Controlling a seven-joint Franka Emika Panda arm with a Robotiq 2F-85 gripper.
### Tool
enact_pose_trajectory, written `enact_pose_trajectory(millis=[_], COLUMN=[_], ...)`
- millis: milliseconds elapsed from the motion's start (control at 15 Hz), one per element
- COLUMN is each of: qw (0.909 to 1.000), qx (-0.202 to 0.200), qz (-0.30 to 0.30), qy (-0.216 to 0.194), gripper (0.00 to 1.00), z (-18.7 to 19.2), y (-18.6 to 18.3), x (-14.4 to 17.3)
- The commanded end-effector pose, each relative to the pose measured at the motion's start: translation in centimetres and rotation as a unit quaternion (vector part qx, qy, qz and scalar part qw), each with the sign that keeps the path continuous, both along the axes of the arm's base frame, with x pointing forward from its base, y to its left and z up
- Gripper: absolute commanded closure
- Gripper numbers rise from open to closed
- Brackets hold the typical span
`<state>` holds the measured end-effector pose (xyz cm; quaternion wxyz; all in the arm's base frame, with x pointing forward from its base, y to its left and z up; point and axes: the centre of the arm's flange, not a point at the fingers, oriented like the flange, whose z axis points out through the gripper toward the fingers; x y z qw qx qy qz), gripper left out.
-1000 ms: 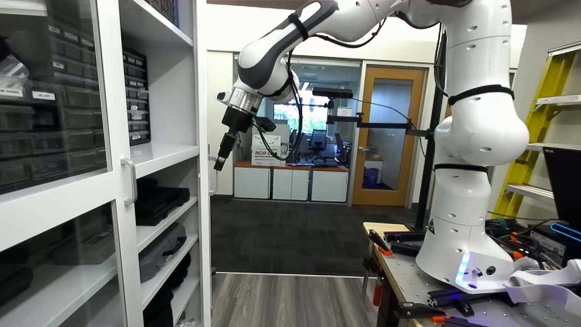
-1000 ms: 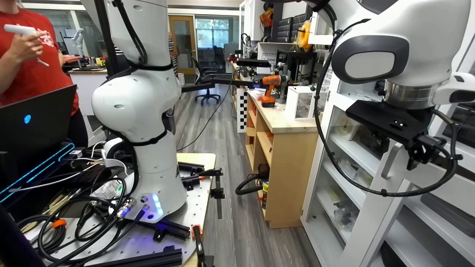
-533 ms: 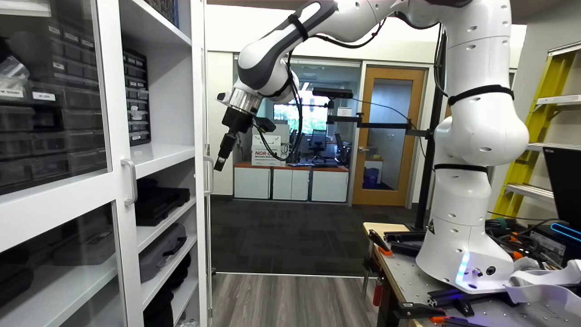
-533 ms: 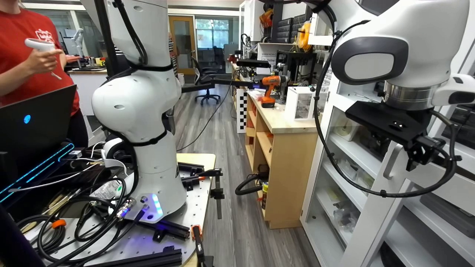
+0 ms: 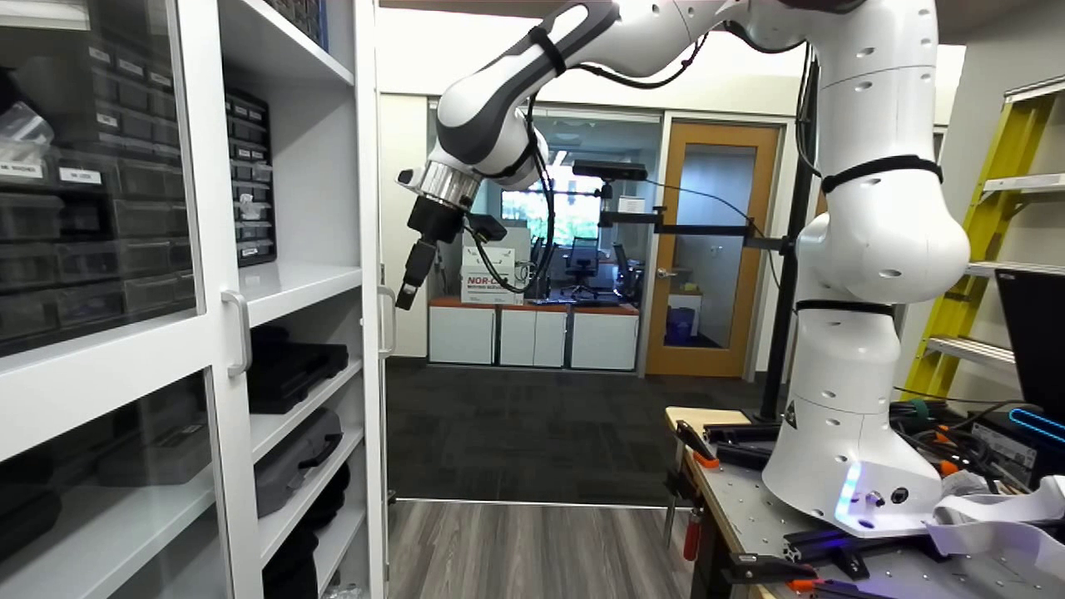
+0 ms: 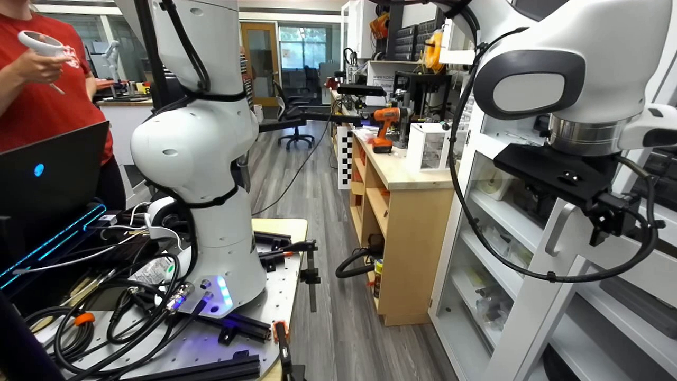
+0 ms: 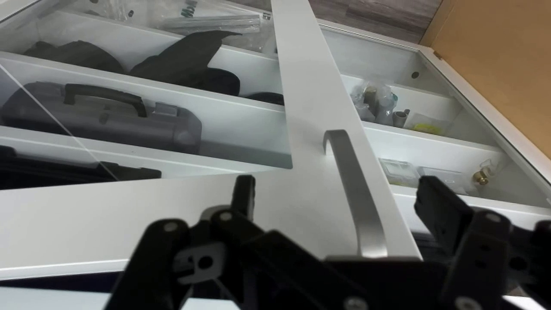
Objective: Open the right cabinet door
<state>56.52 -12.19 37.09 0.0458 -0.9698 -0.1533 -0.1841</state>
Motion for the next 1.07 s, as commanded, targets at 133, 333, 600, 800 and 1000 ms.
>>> enact_pose_trajectory(millis=[133, 333, 600, 800, 1000], qw=[0.9991, 0.9963, 0.9916, 0.9891, 0.987], qx=[-0.012, -0.006, -0.012, -0.019, -0.019], qz=[0.002, -0.006, -0.03, -0.056, -0.076], qy=[0.04, 0.085, 0.125, 0.135, 0.141], gripper=[0.0, 0.0, 0.0, 0.0, 0.0], z=[2.4, 2.5, 2.8, 3.0, 2.8], y=[-3.1, -4.1, -5.4, -6.2, -6.8], x=[-1.1, -2.2, -3.4, -4.0, -4.3])
